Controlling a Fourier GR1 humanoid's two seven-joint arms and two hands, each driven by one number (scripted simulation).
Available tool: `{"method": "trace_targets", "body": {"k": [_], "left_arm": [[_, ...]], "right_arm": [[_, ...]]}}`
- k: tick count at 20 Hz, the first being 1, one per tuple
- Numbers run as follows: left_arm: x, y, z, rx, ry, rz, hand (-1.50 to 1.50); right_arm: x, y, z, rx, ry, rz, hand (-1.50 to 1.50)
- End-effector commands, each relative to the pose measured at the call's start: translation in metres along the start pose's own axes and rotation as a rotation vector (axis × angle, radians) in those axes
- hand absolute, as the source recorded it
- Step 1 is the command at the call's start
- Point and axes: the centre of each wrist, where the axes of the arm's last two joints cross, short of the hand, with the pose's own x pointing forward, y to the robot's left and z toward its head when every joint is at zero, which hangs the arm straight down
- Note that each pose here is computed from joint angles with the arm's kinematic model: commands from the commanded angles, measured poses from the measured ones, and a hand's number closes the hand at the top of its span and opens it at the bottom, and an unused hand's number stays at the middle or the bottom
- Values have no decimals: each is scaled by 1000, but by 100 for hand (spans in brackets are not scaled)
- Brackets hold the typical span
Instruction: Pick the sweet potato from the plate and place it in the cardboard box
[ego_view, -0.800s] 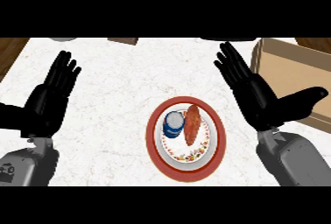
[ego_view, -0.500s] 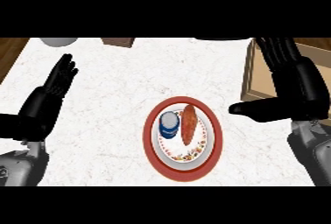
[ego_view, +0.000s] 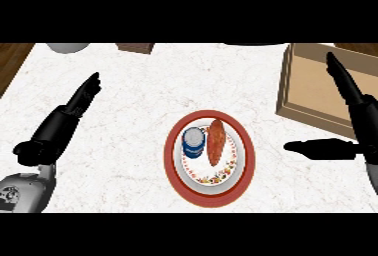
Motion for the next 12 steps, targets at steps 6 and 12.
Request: {"method": "trace_targets", "body": {"k": [6,12], "left_arm": [[-2,-8,1,-43,-6,-20,0],[-9,-16,-9,-58,-27,6,0]], "right_arm": [[30,15,7,257,4,342,-150],[64,45,-5,526,82,553,-150]]}}
